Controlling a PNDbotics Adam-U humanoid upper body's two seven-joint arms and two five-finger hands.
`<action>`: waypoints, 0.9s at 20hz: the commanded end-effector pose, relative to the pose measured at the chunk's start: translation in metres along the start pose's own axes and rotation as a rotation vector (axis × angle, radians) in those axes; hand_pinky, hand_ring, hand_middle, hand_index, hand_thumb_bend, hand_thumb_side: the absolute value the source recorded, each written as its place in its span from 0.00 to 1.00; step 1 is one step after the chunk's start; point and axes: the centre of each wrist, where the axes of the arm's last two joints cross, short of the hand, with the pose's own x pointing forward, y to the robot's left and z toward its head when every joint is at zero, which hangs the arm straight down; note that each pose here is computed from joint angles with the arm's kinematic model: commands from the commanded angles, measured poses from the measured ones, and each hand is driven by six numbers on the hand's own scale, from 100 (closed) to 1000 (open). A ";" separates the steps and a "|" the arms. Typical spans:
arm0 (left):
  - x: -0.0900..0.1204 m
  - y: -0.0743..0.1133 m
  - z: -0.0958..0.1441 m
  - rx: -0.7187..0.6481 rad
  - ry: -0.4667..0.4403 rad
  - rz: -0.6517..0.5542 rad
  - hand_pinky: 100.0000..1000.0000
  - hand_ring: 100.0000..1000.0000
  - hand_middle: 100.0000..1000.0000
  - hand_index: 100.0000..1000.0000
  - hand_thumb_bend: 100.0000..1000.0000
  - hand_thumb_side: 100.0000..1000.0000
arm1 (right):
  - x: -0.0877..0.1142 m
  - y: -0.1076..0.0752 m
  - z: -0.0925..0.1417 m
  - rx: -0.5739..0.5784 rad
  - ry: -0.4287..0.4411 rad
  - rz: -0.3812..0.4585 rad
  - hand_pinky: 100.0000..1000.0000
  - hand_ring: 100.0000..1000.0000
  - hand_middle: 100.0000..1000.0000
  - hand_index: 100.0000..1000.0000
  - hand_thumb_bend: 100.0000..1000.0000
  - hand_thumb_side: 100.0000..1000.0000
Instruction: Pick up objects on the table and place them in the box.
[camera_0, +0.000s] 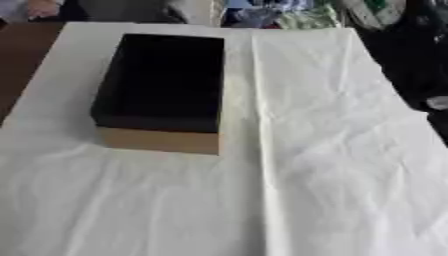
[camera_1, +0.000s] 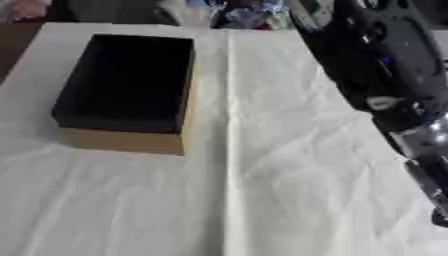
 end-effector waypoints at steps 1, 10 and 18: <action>0.008 0.001 -0.006 -0.017 -0.035 -0.008 0.97 0.68 0.64 0.85 0.00 0.51 | 0.008 -0.009 0.015 -0.003 -0.006 -0.026 0.80 0.77 0.54 0.53 0.00 0.00; 0.008 0.000 -0.007 -0.019 -0.037 -0.002 0.97 0.68 0.64 0.85 0.00 0.51 | 0.036 0.012 0.011 0.078 -0.025 -0.048 0.80 0.78 0.56 0.56 0.00 0.00; 0.008 -0.002 -0.007 -0.020 -0.035 0.004 0.97 0.68 0.64 0.85 0.00 0.51 | 0.055 0.028 -0.004 0.111 -0.026 -0.046 0.80 0.78 0.56 0.57 0.00 0.00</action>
